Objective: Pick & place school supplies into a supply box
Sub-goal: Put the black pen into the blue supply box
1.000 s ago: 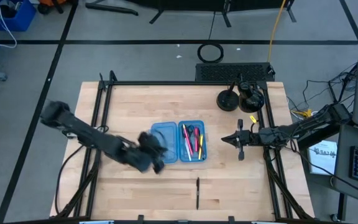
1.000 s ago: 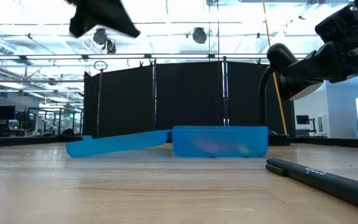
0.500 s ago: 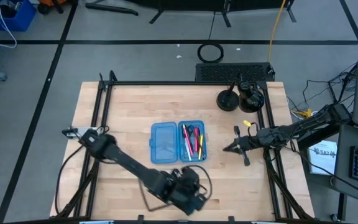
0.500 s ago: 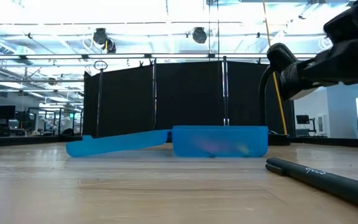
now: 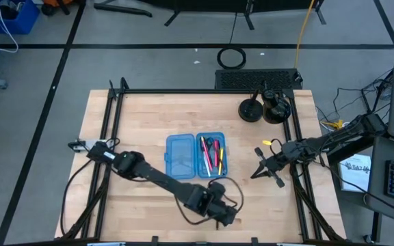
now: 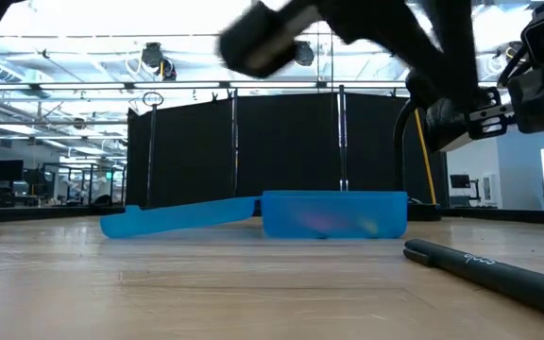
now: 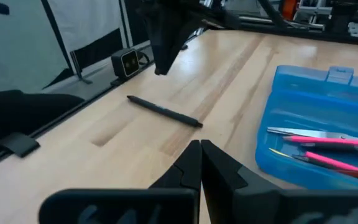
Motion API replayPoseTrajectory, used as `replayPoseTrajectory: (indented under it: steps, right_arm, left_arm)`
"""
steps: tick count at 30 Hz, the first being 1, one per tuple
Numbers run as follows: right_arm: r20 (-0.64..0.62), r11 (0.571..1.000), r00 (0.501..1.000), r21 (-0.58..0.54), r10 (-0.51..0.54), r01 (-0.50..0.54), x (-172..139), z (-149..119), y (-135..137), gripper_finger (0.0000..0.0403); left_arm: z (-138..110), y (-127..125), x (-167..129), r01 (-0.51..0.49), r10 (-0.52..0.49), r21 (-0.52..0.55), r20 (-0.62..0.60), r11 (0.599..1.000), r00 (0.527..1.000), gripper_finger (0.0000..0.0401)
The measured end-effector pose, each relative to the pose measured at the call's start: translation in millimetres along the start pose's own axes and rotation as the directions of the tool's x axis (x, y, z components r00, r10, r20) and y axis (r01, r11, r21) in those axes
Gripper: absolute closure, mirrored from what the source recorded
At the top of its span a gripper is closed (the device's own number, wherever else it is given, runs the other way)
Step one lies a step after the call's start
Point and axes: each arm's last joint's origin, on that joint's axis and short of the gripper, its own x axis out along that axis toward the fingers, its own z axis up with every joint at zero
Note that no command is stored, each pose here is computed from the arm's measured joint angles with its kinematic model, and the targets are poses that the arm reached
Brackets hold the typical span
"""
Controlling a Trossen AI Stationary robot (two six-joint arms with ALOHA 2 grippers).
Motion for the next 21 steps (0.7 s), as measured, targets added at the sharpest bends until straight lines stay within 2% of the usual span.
replayPoseTrajectory:
  steps: [3, 5, 7, 8, 9, 11, 13, 15, 17, 19, 21]
  right_arm:
    - [-0.004, 1.000, 1.000, -0.024, 0.000, 0.000, 0.0, -0.4, 0.0, 0.0403]
    - [-0.006, 1.000, 1.000, -0.014, 0.000, 0.000, 0.0, -0.6, 0.0, 0.0403]
    - [-0.008, 1.000, 1.000, 0.002, 0.000, 0.000, 0.0, -0.8, 0.0, 0.0403]
    - [-0.008, 1.000, 1.000, 0.002, 0.001, -0.001, 0.0, -0.8, 0.0, 0.0403]
    - [-0.008, 1.000, 1.000, 0.001, 0.001, -0.001, 0.0, -0.8, 0.1, 0.0403]
    - [-0.008, 1.000, 1.000, -0.011, 0.003, -0.003, 0.0, -0.8, 0.1, 0.0403]
    - [-0.008, 1.000, 1.000, -0.015, 0.003, -0.004, 0.0, -0.8, 0.1, 0.0403]
    - [-0.008, 1.000, 1.000, -0.014, 0.003, -0.004, 0.0, -0.8, 0.1, 0.0403]
    - [-0.004, 1.000, 1.000, -0.020, 0.003, -0.003, 0.0, -0.4, 0.1, 0.0403]
    - [0.024, 0.999, 1.000, -0.037, 0.003, -0.002, 0.0, 2.4, 0.1, 0.0403]
    - [0.069, 0.999, 0.998, -0.050, 0.003, 0.001, -0.2, 6.8, 0.0, 0.0403]
  left_arm:
    - [10.5, -4.6, 0.8, 0.042, -0.047, 0.195, 0.020, 0.980, 0.999, 0.0396]
    - [15.5, -5.2, 1.2, 0.049, -0.054, 0.144, 0.031, 0.988, 0.998, 0.0396]
    - [23.2, -4.2, 2.9, 0.051, -0.050, 0.063, -0.007, 0.997, 0.999, 0.0396]
    - [27.0, -3.9, 3.8, 0.054, -0.052, 0.058, -0.032, 0.997, 0.998, 0.0396]
    - [30.2, -3.6, 4.3, 0.057, -0.053, 0.091, -0.046, 0.994, 0.998, 0.0396]
    - [35.3, -3.2, 5.2, 0.060, -0.052, 0.221, -0.040, 0.973, 0.998, 0.0396]
    - [35.9, -3.5, 1.2, 0.058, -0.052, 0.373, -0.027, 0.926, 0.998, 0.0396]
    - [35.3, -5.5, -4.9, 0.067, -0.066, 0.518, -0.019, 0.853, 0.998, 0.0396]
    - [34.7, -7.2, -12.6, 0.062, -0.078, 0.679, -0.007, 0.732, 0.997, 0.0396]
    - [34.6, -8.2, -14.0, 0.050, -0.085, 0.823, -0.002, 0.566, 0.996, 0.0396]
    - [33.8, -6.9, -12.2, 0.042, -0.074, 0.929, -0.016, 0.368, 0.997, 0.0396]
